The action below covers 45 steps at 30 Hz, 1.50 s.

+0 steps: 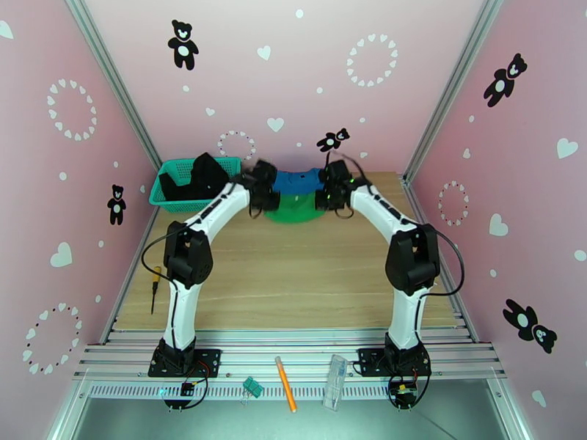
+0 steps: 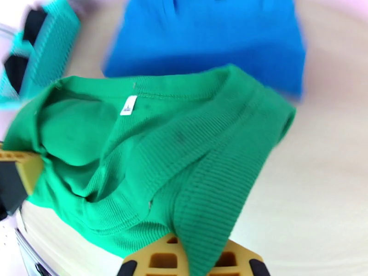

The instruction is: Fold and stack the mixed laundry pile

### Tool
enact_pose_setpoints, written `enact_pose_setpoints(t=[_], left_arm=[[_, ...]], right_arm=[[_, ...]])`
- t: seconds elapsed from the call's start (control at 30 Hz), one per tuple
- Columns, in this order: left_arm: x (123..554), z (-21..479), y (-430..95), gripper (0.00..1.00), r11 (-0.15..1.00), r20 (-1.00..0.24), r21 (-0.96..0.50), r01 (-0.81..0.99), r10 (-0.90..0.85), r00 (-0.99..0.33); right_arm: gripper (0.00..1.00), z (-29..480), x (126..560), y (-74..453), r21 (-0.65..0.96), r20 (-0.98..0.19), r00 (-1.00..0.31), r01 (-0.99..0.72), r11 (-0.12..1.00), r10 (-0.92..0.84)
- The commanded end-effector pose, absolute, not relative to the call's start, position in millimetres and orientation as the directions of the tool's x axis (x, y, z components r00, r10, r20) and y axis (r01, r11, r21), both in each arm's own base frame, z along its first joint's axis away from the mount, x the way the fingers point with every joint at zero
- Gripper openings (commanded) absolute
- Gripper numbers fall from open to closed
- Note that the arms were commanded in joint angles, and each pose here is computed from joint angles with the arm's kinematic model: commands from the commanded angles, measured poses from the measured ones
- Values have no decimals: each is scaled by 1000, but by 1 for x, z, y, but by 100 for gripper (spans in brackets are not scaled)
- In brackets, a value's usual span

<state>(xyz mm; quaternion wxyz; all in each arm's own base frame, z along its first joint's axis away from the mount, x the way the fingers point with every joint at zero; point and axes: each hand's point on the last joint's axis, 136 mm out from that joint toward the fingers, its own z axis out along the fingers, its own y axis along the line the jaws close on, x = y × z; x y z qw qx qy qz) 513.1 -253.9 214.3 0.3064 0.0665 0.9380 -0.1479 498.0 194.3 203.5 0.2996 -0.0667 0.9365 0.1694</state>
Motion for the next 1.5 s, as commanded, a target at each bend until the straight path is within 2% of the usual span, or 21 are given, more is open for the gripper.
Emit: enact_pose_setpoints(t=[0.0,0.1,0.23,0.5,0.57,0.67,0.77,0.83,0.87,0.97,1.07,1.27,1.37,1.47], left_arm=[[539,215,-242,0,959,-617,-175,222,69,-784],[570,226,-242,0,952,-684,-189,242,50,-728],[609,210,-232,0,945,-723,-230,232,-7,-691],[655,120,-234,2,911,-701,-342,230,-85,-709],[660,100,-240,15,898,-688,-374,232,-101,-719],[661,78,-245,47,887,-663,-408,218,-124,-738],[660,77,-245,71,883,-656,-418,214,-130,-744],[659,80,-246,81,883,-660,-412,223,-121,-741],[659,88,-245,88,884,-670,-407,231,-117,-733],[656,121,-244,98,885,-701,-389,257,-103,-706],[651,171,-240,98,885,-745,-366,287,-94,-660],[615,300,-230,98,872,-838,-330,362,-94,-538],[584,358,-219,99,873,-875,-296,387,-87,-475],[556,389,-196,98,911,-901,-223,348,-56,-431]], right_arm=[[0,202,523,184,257,-578,-815,-236,937,-46],[0,198,559,184,297,-594,-805,-233,926,-12],[0,173,601,184,358,-599,-800,-223,907,40],[0,77,645,163,391,-559,-818,-118,913,134],[0,55,648,156,397,-535,-831,-90,913,151],[0,38,647,153,401,-514,-845,-81,913,151],[16,39,646,154,403,-518,-844,-97,910,139],[27,50,647,156,409,-531,-836,-111,906,138],[32,59,648,156,411,-541,-829,-118,904,139],[45,99,648,154,401,-585,-800,-141,905,135],[54,154,640,149,376,-637,-761,-170,911,121],[56,278,586,138,320,-738,-670,-241,916,82],[56,324,539,130,297,-765,-641,-261,919,65],[56,346,492,118,292,-779,-621,-240,926,85]])
